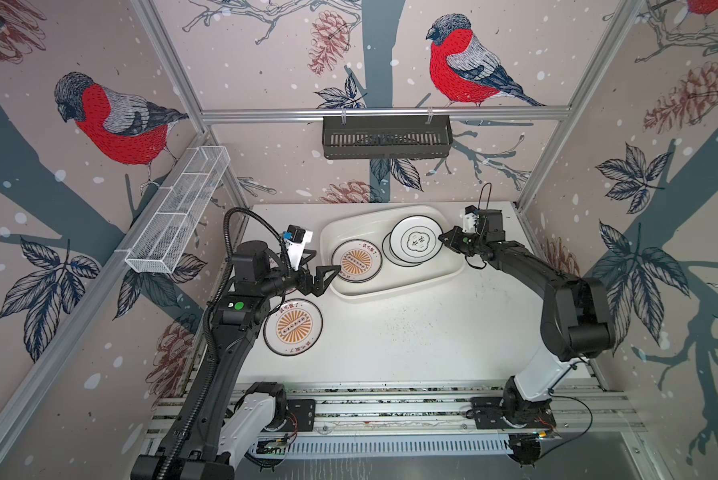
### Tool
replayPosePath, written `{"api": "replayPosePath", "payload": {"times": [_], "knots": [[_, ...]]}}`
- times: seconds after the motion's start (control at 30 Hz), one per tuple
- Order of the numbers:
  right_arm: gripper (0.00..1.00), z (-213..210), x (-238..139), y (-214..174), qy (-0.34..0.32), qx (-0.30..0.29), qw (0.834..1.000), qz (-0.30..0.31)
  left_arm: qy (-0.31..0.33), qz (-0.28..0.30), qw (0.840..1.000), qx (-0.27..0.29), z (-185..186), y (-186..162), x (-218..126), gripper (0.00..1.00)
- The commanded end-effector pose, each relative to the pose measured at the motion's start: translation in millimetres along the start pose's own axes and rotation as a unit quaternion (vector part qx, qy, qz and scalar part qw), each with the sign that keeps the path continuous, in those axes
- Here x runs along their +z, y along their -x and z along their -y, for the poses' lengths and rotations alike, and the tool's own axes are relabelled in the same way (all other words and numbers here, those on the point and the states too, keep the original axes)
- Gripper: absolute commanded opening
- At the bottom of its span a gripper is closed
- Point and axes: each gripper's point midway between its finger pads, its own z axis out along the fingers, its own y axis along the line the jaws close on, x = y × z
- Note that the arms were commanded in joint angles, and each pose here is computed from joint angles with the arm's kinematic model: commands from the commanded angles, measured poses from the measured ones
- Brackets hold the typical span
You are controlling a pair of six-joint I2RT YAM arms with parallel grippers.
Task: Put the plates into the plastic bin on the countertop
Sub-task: 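Carry the second white plate with the right gripper into the bin, then lower the second white plate onto the first white plate in the bin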
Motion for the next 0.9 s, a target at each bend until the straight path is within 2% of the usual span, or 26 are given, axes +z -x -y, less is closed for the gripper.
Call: {"api": "replayPosePath", "payload": {"times": [0.0,0.4,0.87], "knots": [[0.01,3,9,10,-0.002,-0.017,1.0,0.013,-0.006,0.016,1.0,0.018,2,8,-1,0.98],[0.02,28,42,1,-0.047,-0.004,0.999,-0.018,-0.007,0.015,1.0,0.019,3,7,-1,0.98],[0.04,33,62,-1,-0.065,0.0,0.997,-0.034,-0.013,0.019,0.999,0.022,7,8,-3,0.98]]}}
